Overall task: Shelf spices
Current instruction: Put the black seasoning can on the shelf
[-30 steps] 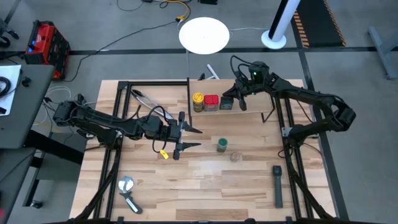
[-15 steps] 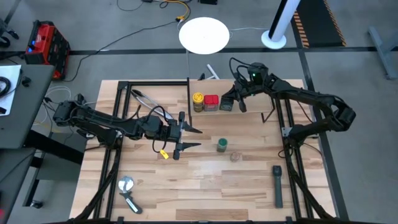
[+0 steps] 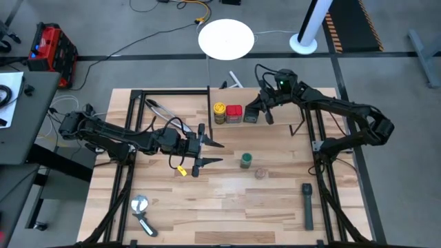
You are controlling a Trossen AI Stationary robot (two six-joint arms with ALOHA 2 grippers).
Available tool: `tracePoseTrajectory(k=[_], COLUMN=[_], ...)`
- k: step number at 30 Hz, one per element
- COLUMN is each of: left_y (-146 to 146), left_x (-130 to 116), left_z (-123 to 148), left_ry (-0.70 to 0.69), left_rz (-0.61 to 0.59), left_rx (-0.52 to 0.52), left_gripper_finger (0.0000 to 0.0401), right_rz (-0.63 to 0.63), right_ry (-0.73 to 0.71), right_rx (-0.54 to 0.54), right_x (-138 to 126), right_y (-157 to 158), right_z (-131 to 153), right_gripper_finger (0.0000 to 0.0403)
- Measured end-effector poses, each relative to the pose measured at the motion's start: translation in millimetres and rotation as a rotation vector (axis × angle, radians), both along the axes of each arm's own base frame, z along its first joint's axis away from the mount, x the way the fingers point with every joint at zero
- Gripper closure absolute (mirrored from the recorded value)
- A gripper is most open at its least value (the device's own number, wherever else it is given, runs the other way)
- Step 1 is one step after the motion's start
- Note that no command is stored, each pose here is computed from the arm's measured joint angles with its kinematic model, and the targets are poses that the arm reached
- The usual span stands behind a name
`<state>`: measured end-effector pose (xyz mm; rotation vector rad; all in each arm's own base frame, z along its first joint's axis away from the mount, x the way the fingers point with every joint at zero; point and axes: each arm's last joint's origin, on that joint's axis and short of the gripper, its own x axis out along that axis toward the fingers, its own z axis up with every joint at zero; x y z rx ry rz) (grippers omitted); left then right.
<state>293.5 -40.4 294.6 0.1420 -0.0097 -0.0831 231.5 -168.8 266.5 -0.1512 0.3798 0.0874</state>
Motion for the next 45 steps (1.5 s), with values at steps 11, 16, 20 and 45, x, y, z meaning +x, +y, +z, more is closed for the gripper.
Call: tracePoseTrajectory(k=[11,16,20,45], left_y=[0,0,0,0], left_x=[0,0,0,0], left_z=[0,0,0,2], left_ry=[0.000,-0.001,-0.001,-0.019], left_rz=[0.000,0.000,0.000,0.000], left_rx=[0.000,0.000,0.000,-0.037], left_gripper_finger=[0.0200,0.0200,0.0200,0.0200], right_rz=[0.017,0.019,-0.001,-0.129], right_ry=[-0.041,-0.042,-0.047,0.139], right_rx=[-0.022,-0.021,-0.029,-0.040], right_x=[2,2,2,-29], right_y=[-1,-1,-1,98], right_z=[4,4,5,43], right_gripper_finger=[0.0400,0.0400,0.0400,0.0400])
